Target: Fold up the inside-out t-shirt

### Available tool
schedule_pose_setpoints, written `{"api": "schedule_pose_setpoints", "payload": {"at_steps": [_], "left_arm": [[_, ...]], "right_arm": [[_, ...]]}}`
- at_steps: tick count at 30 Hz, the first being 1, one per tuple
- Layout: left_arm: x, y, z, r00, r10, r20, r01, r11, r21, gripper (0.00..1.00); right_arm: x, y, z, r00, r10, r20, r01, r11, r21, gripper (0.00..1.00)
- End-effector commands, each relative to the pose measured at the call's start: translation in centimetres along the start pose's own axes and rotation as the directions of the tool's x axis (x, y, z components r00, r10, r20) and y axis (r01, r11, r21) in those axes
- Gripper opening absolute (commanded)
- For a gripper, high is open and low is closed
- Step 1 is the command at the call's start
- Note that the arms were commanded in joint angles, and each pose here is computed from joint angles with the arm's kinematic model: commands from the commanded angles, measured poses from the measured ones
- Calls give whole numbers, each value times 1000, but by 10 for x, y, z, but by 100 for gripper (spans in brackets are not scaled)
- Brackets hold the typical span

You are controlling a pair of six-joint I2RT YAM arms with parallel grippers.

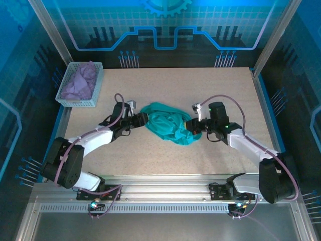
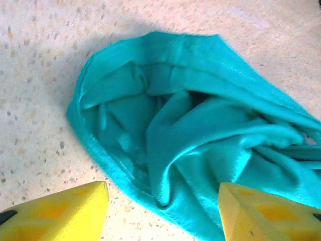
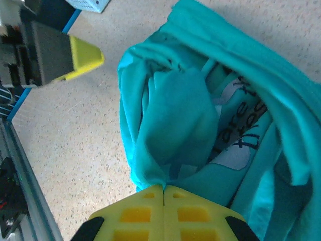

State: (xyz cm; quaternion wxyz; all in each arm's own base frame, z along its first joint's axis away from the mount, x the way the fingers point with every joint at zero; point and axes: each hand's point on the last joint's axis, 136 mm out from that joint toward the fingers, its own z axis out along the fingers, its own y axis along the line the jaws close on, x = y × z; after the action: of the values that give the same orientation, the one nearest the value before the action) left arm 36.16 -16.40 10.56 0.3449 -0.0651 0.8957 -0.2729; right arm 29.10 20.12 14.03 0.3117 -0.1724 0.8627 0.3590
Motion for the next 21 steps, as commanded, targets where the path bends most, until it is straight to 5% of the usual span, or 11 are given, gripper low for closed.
{"api": "schedule_pose_setpoints", "payload": {"at_steps": [1,8,15,21], "left_arm": [[-13,-29,-5,984,175,23,-175,983,48,63],[-23,-71,17,931,348,-109,-342,937,73,71],[-18,-78,57,820,490,-296,-481,870,107,76],[3,-90,84,743,512,-431,-479,857,192,81]], "right_arm": [[5,15,-8,1000,-9,4,9,999,-36,0],[4,28,-19,996,-89,26,91,993,-69,0],[-9,31,-22,992,-121,43,123,991,-61,0],[-17,30,-22,991,-129,43,131,990,-53,0]]}}
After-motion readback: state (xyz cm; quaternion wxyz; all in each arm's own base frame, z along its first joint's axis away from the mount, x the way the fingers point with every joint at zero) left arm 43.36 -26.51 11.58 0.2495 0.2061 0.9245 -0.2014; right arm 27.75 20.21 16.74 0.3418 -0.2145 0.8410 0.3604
